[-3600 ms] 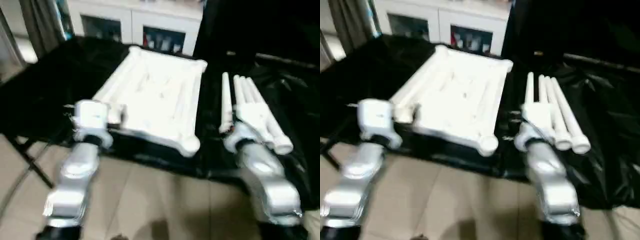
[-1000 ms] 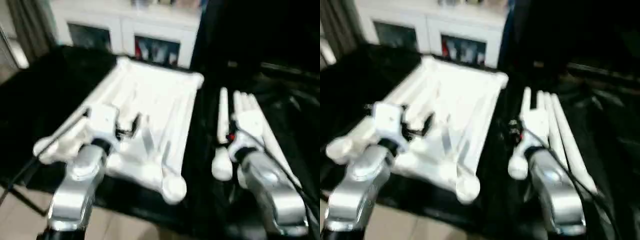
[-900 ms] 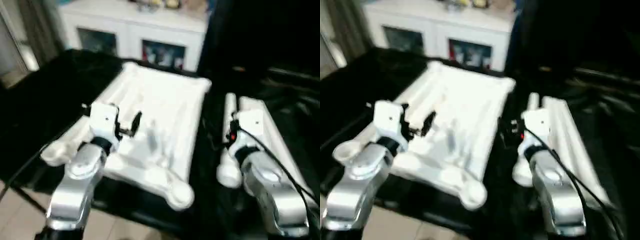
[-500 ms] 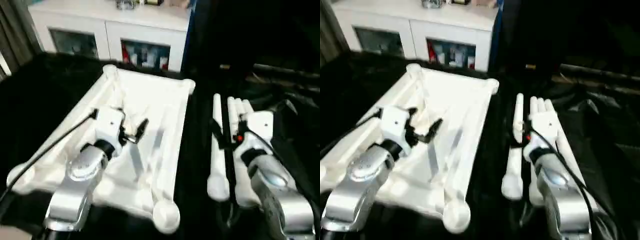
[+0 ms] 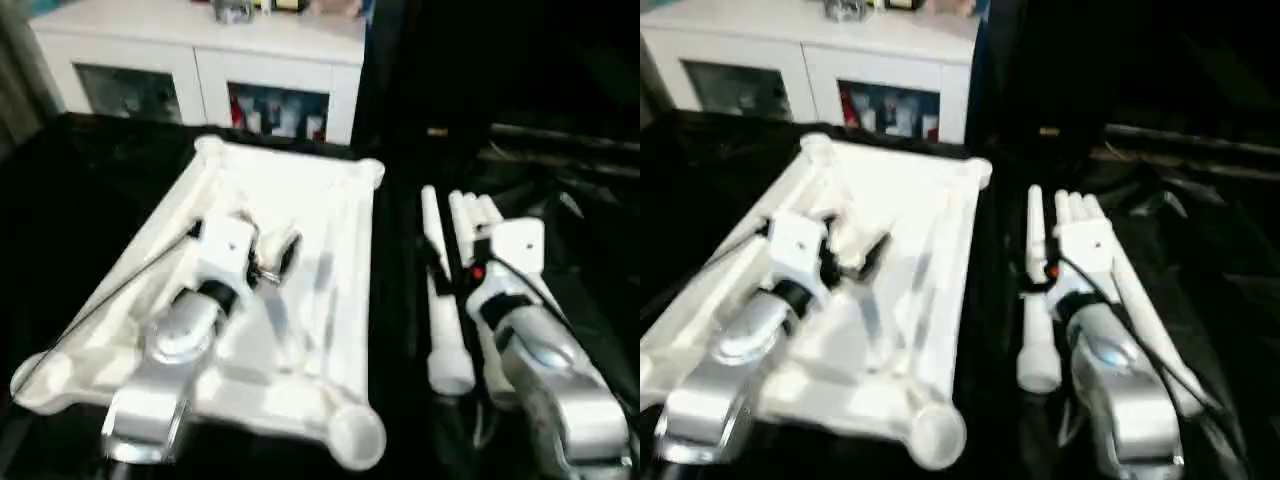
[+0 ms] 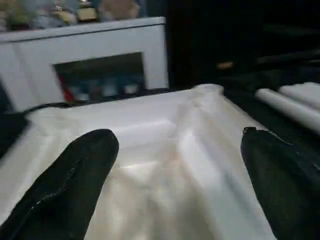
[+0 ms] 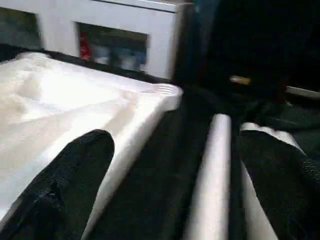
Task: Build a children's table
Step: Move to table
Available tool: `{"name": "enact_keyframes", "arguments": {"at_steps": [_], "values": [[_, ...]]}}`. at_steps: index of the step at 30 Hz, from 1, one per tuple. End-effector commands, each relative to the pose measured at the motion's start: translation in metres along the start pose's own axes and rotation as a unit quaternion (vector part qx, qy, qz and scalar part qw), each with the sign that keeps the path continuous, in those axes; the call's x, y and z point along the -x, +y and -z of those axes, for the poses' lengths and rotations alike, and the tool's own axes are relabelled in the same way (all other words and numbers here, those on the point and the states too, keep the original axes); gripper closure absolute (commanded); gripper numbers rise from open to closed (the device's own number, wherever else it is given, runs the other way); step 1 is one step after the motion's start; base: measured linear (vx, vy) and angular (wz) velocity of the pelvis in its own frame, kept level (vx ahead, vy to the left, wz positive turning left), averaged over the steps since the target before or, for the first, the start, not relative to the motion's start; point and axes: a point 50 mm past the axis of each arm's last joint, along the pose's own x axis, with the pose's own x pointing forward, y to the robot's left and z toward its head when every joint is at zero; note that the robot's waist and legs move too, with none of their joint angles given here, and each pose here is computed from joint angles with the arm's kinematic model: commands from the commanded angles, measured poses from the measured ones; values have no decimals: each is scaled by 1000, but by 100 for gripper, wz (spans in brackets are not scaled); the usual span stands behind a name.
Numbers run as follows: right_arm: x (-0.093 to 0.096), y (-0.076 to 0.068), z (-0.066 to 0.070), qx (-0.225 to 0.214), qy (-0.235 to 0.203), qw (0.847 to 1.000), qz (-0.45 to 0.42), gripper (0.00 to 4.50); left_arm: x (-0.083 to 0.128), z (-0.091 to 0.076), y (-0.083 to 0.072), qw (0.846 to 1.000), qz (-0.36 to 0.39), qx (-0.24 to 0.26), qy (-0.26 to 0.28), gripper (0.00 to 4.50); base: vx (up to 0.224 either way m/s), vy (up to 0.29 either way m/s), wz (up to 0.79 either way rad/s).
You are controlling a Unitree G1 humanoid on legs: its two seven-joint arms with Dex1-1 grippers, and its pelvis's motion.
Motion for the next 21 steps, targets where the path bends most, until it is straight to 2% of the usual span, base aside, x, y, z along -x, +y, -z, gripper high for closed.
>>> {"name": "enact_keyframes", "arguments": {"at_steps": [1,4,9,10,12,13,15,16,17,19,20,21], "values": [[-1,-7,-4,15,0,1000,8,5,-5,-3,-5,999,-5,32,-3,0,-52,70,7],[-2,-6,-5,15,-4,1000,-1,5,-5,-8,-3,1000,5,23,-15,0,-60,-42,2],[-4,-8,-12,30,-16,998,-47,5,4,-11,-1,996,91,17,-8,0,-101,-128,-9],[-5,-10,-14,40,-16,995,-86,5,11,-14,1,990,141,-7,-5,0,-106,-104,-12],[-5,-11,-17,52,-11,990,-128,5,16,-16,3,981,191,-46,-5,0,-85,-37,-9],[-5,-11,-17,52,-11,990,-128,5,16,-16,3,981,191,-46,-5,0,-74,-17,-7],[1,-9,-17,102,11,966,-237,5,22,-16,8,956,273,-103,10,0,-64,25,-3],[5,-8,-16,125,25,950,-285,5,24,-16,9,943,311,-117,24,0,-64,33,-1],[9,-8,-15,146,39,934,-323,5,27,-16,10,930,346,-119,39,0,-52,37,3],[12,-10,-13,165,54,918,-356,5,29,-15,10,913,385,-117,59,0,0,0,0],[15,-12,-13,182,74,899,-393,5,33,-14,9,886,435,-131,87,0,0,0,0],[15,-13,-14,186,82,890,-409,5,34,-11,9,872,457,-140,104,0,0,0,0]]}}
